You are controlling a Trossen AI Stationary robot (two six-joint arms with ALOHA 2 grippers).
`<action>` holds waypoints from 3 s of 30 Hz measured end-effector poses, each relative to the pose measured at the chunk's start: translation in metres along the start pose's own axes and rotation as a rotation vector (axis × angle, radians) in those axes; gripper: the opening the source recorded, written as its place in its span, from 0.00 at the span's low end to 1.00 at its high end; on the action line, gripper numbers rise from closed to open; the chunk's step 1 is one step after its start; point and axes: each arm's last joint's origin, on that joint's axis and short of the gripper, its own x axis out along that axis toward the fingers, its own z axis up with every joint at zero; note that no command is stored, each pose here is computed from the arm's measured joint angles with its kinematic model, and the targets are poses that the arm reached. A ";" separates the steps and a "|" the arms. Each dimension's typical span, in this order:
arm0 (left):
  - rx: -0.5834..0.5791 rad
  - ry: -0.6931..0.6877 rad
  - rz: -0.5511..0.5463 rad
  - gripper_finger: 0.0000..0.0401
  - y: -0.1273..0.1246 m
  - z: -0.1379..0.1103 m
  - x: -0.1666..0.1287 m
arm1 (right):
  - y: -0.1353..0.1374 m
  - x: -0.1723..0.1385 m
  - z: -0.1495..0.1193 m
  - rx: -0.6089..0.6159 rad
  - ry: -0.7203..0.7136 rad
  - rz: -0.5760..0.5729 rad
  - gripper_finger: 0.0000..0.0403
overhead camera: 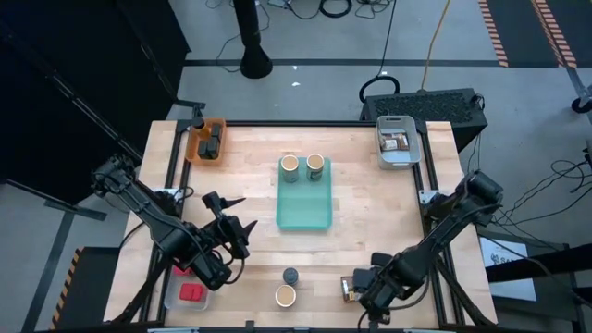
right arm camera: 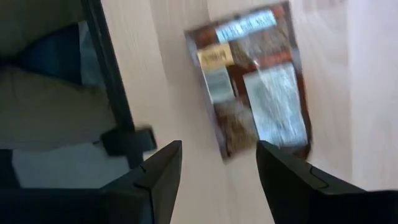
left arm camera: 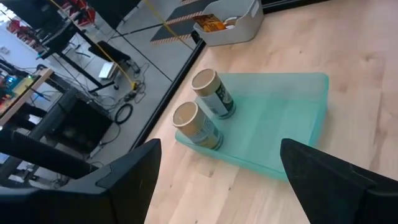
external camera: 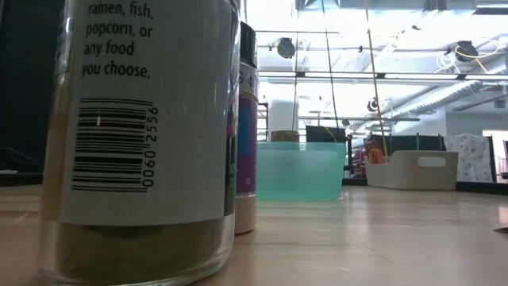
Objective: Sort spices by type
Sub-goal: Put the orange seasoning pack into the gray bin, then put the brown seasoning bottle into the green bin
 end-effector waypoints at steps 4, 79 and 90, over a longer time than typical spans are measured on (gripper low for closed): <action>-0.006 -0.002 -0.002 0.82 0.000 0.000 0.000 | 0.002 0.020 0.003 -0.034 0.008 -0.031 0.47; -0.014 -0.015 0.003 0.82 -0.001 0.001 0.000 | -0.393 -0.185 0.046 1.191 -0.300 -0.720 0.00; -0.024 -0.018 0.001 0.82 -0.001 0.002 0.000 | -0.427 -0.161 0.054 1.182 -0.160 -0.733 0.13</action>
